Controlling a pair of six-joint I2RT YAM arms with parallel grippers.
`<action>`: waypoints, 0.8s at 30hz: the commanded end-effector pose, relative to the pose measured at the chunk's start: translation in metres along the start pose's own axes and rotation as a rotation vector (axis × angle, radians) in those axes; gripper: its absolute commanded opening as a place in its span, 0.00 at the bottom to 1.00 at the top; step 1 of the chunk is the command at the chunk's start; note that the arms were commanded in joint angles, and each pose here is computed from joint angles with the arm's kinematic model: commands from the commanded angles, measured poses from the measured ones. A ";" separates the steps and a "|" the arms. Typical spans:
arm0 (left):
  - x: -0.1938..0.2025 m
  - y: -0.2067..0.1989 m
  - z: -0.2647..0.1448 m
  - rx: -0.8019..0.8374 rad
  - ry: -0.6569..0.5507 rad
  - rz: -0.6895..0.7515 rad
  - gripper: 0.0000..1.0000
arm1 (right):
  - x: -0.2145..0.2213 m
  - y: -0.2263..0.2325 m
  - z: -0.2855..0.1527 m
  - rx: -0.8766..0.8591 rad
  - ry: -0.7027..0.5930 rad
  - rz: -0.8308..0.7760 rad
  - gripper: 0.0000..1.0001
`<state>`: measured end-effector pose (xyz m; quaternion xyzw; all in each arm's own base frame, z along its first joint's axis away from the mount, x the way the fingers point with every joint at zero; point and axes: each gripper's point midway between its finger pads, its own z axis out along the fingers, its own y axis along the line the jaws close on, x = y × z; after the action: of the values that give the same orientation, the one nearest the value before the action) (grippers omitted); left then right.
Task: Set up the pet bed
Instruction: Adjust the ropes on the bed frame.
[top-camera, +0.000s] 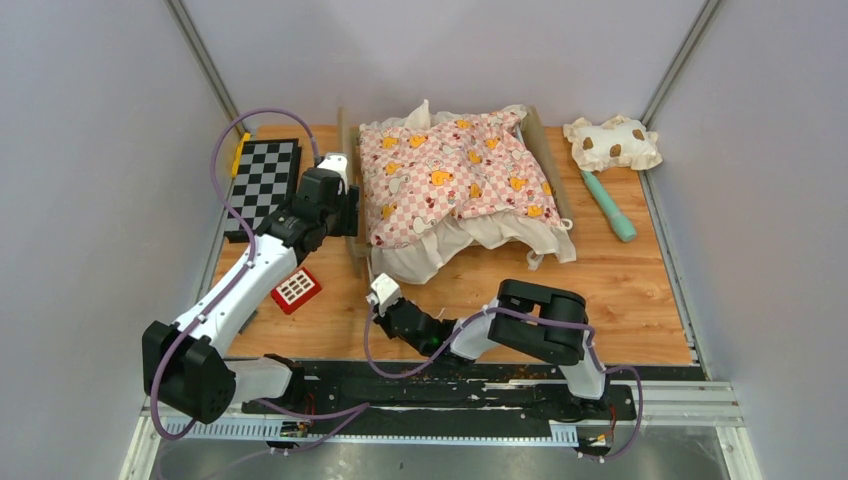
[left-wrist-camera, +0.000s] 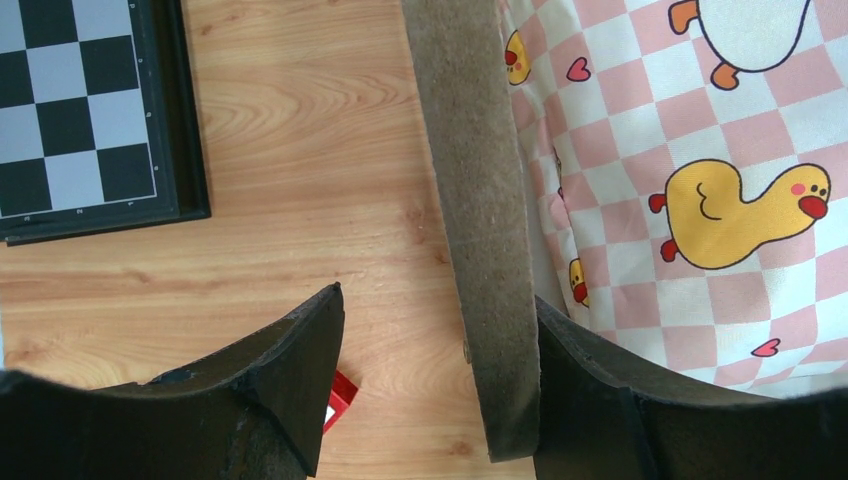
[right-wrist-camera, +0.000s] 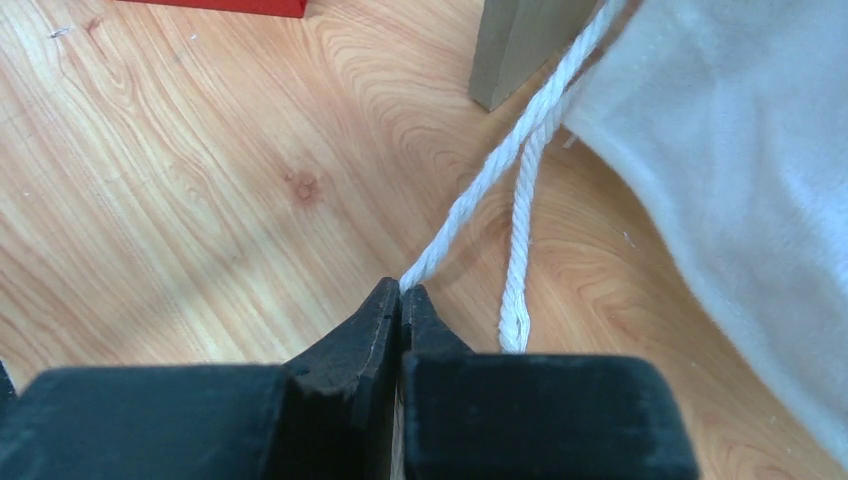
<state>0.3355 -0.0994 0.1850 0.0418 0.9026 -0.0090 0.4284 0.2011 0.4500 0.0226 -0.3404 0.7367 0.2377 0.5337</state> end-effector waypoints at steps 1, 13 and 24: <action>-0.017 0.003 -0.004 -0.009 -0.040 -0.004 0.69 | 0.016 0.021 -0.014 -0.058 0.057 -0.006 0.00; -0.014 0.003 -0.001 -0.011 -0.029 0.000 0.68 | 0.023 0.039 -0.033 -0.103 0.102 -0.034 0.00; -0.016 0.002 -0.007 0.001 -0.050 -0.018 0.69 | -0.025 0.028 -0.061 -0.087 0.057 0.023 0.48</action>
<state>0.3349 -0.1007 0.1822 0.0440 0.9048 -0.0113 0.4233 0.1523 0.4393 0.0303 -0.3791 0.7472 0.2430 0.4888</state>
